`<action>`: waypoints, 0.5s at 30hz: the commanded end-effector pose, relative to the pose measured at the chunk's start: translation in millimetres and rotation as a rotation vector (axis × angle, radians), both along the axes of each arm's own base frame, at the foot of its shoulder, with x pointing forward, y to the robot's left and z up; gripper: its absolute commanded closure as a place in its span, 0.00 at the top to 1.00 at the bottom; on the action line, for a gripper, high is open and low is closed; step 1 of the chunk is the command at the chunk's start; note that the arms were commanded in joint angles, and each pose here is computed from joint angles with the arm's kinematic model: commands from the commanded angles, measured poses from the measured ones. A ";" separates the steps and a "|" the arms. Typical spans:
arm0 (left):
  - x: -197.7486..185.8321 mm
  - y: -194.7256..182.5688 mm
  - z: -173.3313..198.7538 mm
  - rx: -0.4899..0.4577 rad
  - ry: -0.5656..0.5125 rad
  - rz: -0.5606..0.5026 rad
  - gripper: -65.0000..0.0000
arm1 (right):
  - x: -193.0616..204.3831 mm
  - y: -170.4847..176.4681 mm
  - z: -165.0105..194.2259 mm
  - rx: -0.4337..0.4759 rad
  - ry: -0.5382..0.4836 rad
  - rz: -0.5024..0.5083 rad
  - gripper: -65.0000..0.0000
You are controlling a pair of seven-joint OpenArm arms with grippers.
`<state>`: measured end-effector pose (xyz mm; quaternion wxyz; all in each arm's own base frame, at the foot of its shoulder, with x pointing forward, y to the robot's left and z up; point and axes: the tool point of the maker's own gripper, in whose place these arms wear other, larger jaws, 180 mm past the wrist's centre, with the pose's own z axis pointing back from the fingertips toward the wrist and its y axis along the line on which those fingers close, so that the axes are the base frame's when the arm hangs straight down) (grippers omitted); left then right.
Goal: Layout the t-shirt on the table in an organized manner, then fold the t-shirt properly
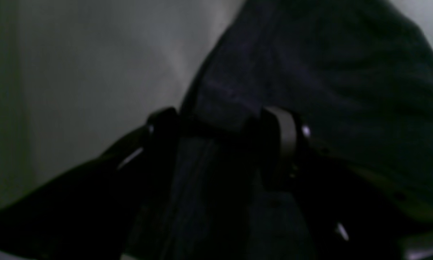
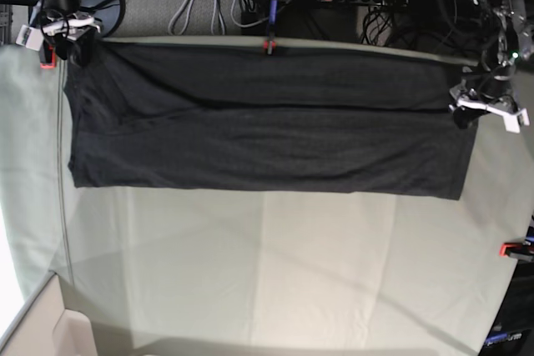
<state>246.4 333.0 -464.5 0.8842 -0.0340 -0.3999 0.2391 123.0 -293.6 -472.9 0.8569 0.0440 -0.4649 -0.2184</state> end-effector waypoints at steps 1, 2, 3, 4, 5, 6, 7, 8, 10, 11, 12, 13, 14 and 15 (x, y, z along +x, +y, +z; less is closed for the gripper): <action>9.1 6.5 9.5 0.015 -0.020 -0.007 0.54 | -2.9 -3.1 1.7 -0.010 0.010 0.013 0.50; 10.3 6.1 9.6 0.014 -0.021 -0.008 0.54 | -2.9 -3.1 1.7 -0.010 0.010 0.013 0.50; 10.3 6.1 9.6 0.014 -0.021 -0.008 0.54 | -2.9 -3.1 1.7 -0.010 0.010 0.013 0.50; 9.9 6.2 9.1 0.014 -0.020 -0.007 0.54 | -2.9 -3.1 1.7 -0.010 0.010 0.013 0.50; 9.6 6.2 8.7 0.013 -0.018 -0.007 0.54 | -2.9 -3.1 1.7 -0.010 0.010 0.013 0.50; 8.9 7.0 8.1 0.013 -0.018 -0.004 0.54 | -2.9 -3.1 1.7 -0.010 0.010 0.013 0.50; 8.7 7.7 8.0 0.014 -0.016 -0.003 0.54 | -3.2 -3.0 1.3 -0.009 0.011 0.012 0.50; 8.5 8.5 8.0 0.016 -0.016 -0.003 0.54 | -3.2 -3.0 1.3 -0.009 0.011 0.012 0.50; 8.5 8.5 8.0 0.016 -0.016 -0.003 0.54 | -3.2 -3.0 1.3 -0.009 0.011 0.012 0.50; 8.7 8.6 8.2 0.017 -0.016 -0.004 0.54 | -3.2 -3.0 1.3 -0.009 0.011 0.012 0.50; 9.4 8.2 8.3 0.018 -0.016 -0.006 0.54 | -3.2 -3.0 1.3 -0.009 0.011 0.012 0.50; 9.4 8.2 8.3 0.018 -0.016 -0.006 0.54 | -3.2 -3.0 1.3 -0.009 0.011 0.012 0.50; 9.4 7.7 8.1 0.018 -0.016 -0.008 0.54 | -3.2 -3.0 1.3 -0.009 0.011 0.012 0.50; 9.5 7.2 7.9 0.017 -0.015 -0.009 0.54 | -3.2 -3.0 1.3 -0.009 0.011 0.012 0.50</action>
